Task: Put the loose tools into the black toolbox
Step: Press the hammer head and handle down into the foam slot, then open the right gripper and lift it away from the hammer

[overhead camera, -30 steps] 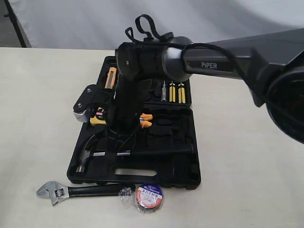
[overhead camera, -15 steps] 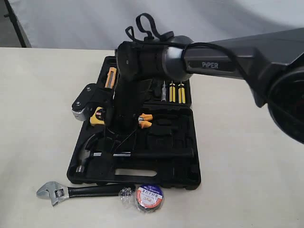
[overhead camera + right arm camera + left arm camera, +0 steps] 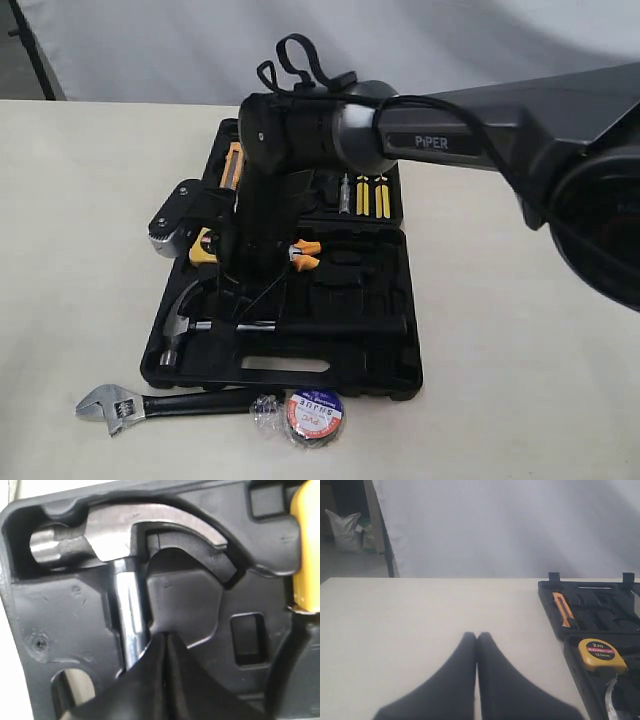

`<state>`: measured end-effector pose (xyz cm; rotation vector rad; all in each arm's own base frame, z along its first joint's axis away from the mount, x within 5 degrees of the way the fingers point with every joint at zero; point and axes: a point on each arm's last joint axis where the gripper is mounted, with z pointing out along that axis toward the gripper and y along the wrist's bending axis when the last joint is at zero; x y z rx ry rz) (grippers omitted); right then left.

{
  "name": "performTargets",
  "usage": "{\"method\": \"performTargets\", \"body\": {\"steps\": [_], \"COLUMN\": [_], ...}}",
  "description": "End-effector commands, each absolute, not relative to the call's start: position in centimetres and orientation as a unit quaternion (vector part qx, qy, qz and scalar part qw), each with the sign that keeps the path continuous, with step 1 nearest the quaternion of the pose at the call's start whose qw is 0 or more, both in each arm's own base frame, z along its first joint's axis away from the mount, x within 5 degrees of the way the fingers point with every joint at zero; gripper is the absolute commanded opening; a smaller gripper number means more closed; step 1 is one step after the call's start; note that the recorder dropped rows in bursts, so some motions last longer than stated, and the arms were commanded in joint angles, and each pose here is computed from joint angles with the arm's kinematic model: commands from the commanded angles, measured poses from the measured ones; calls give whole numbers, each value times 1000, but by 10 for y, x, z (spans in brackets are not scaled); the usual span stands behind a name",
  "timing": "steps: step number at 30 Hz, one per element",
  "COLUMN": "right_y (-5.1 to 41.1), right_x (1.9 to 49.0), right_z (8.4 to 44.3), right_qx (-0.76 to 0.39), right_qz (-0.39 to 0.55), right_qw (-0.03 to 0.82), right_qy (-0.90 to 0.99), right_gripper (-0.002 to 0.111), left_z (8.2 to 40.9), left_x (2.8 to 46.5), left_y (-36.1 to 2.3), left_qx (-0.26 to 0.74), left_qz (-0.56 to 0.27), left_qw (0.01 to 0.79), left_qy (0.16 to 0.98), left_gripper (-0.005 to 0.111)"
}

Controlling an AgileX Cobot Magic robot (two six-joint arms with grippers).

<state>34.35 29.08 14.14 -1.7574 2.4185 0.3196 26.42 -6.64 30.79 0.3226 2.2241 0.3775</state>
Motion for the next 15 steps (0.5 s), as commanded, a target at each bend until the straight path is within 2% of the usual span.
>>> {"method": "performTargets", "body": {"steps": [1,4,7,15], "right_y": [291,295,298,300], "right_x": [345,345,342,336], "right_z": [161,183,184,137], "right_qx": [-586,-585,-588,-581], "right_qz": [90,98,99,101], "right_qw": [77,106,103,29], "right_qy": [802,798,796,807], "right_gripper": [0,0,0,0], "left_z": [307,307,307,307], "left_x": [263,263,263,263], "left_y": [-66,-66,-66,-66], "left_qx": [122,122,122,122], "left_qz": [139,139,139,139], "left_qw": [422,422,422,422], "left_qy": [888,888,888,888], "left_gripper": [1,1,1,1]}}
